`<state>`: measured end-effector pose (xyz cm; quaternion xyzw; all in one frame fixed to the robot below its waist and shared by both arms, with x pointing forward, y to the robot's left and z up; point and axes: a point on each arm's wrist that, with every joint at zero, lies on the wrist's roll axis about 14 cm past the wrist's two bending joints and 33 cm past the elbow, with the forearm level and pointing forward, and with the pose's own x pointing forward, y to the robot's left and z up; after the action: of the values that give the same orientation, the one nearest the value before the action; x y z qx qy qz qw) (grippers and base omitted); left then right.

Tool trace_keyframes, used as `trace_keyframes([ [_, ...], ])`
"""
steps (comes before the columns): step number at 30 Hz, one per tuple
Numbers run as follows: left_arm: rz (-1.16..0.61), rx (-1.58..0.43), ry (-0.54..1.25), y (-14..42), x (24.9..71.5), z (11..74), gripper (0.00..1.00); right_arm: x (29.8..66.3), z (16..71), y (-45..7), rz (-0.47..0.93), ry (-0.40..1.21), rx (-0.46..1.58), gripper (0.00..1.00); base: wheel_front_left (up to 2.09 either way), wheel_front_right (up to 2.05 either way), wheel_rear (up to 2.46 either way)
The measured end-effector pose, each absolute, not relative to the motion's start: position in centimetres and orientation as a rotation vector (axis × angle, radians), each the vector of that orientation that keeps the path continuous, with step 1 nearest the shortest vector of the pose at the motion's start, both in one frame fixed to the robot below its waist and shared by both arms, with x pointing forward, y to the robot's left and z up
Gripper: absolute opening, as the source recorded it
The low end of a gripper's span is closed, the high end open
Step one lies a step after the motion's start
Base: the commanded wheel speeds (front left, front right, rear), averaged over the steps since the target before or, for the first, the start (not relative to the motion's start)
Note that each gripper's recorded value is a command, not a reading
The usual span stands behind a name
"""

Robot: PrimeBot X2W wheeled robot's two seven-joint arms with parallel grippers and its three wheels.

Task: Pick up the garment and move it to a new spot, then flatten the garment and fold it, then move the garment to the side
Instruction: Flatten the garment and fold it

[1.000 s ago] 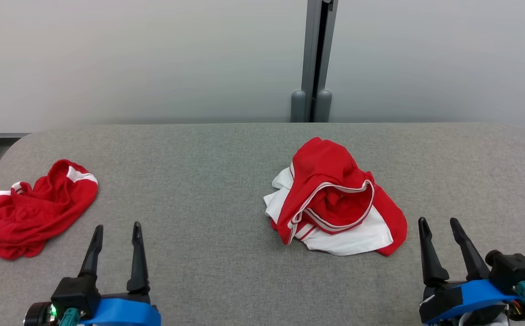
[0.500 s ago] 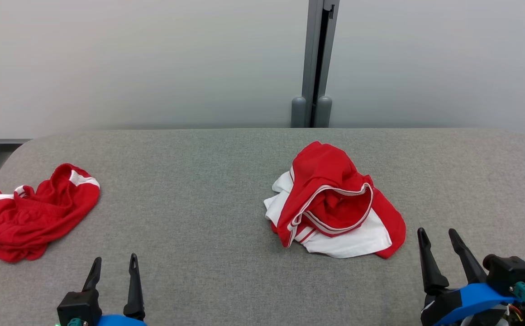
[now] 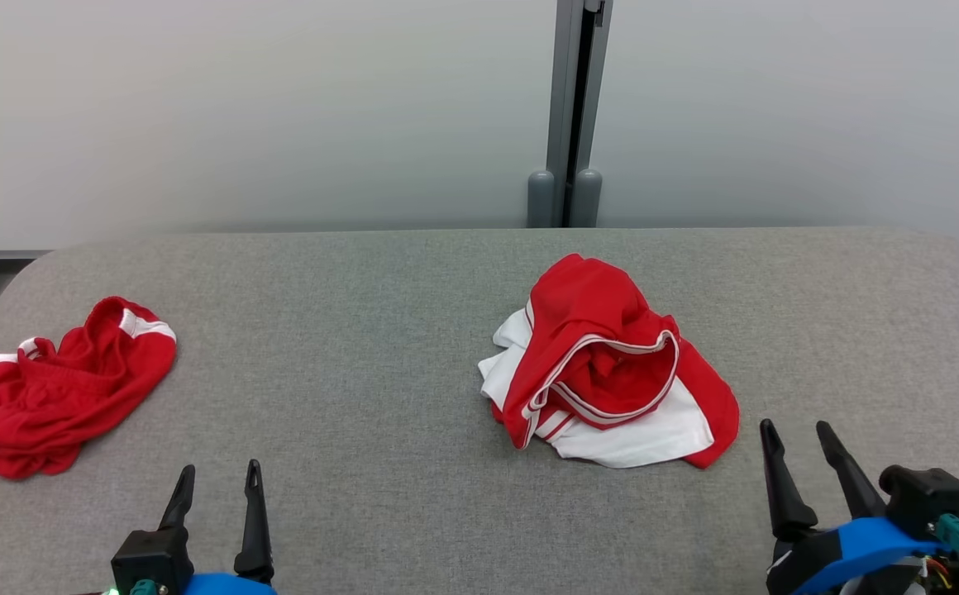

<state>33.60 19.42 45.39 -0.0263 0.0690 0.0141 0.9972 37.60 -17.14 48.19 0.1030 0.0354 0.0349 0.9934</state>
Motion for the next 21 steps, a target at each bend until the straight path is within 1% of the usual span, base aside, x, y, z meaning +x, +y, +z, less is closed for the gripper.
trace_keyframes([
  [4,0.025,-0.054,0.139,19.3,33.6,45.3,1.0,38.1,47.9,-16.2,0.097,0.096,0.204,1.0,0.0,0.0,0.0],
  [5,0.02,-0.055,0.136,19.1,33.8,45.4,1.0,39.1,48.0,-15.6,0.118,0.121,0.188,1.0,0.0,0.0,0.0],
  [6,0.02,-0.055,0.136,19.1,33.8,45.4,1.0,39.1,48.0,-15.6,0.118,0.121,0.188,1.0,0.0,0.0,0.0],
  [9,0.016,-0.054,0.127,19.0,34.4,45.7,1.0,41.0,47.9,-14.6,0.147,0.174,0.177,1.0,0.0,0.0,0.0],
  [16,0.011,-0.048,0.119,19.3,35.2,45.9,1.0,44.6,45.2,-12.6,0.189,0.351,0.167,1.0,0.0,0.0,0.0],
  [21,0.014,-0.05,0.131,19.4,35.2,45.5,1.0,46.6,43.8,-11.4,0.203,0.403,0.167,1.0,0.0,0.0,0.0],
])
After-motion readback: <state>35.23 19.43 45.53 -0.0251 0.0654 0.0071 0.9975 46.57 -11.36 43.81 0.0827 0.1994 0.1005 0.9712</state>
